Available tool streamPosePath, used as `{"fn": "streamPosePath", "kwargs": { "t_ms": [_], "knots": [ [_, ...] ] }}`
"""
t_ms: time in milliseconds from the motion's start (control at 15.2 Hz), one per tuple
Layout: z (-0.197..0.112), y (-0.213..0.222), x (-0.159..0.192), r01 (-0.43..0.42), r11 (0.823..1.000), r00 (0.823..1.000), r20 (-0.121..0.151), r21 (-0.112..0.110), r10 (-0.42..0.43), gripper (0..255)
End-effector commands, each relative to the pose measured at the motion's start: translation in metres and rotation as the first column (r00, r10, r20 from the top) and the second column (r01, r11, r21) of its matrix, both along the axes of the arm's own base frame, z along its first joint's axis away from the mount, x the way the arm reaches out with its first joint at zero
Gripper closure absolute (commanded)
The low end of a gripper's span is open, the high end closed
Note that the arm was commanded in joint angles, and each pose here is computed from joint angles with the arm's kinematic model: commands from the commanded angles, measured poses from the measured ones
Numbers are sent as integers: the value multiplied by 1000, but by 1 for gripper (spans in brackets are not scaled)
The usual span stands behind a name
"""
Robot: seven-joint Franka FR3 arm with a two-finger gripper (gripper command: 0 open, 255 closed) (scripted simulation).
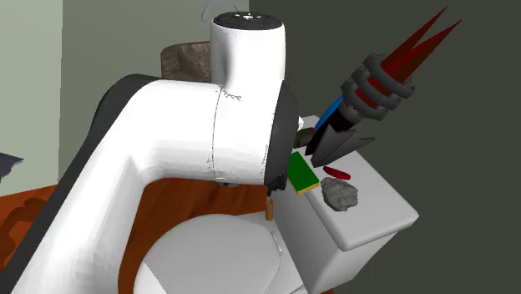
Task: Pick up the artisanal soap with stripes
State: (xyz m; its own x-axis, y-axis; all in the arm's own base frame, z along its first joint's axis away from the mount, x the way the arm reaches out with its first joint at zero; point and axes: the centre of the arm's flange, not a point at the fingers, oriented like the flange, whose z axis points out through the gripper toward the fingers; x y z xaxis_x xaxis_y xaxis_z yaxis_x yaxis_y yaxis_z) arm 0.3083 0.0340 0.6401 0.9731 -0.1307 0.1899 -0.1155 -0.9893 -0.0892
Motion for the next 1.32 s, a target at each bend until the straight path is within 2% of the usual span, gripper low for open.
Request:
{"fn": "streamPosePath", "kwargs": {
  "t_ms": [0,264,396,594,726,924,1254],
  "knots": [
    [0,0,0,0,1000,1000,0,0,0,0],
    [-2,5,57,139,990,990,-36,-1,-139,0],
    [-4,5,86,208,978,977,-53,-3,-208,0],
    [-7,1,128,309,951,948,-80,-9,-309,0],
    [-10,-4,156,374,927,922,-97,-15,-374,0],
    [-15,-16,197,469,883,875,-121,-25,-468,0],
    [-27,-44,262,613,788,775,-159,-47,-612,0]
  ]
}}
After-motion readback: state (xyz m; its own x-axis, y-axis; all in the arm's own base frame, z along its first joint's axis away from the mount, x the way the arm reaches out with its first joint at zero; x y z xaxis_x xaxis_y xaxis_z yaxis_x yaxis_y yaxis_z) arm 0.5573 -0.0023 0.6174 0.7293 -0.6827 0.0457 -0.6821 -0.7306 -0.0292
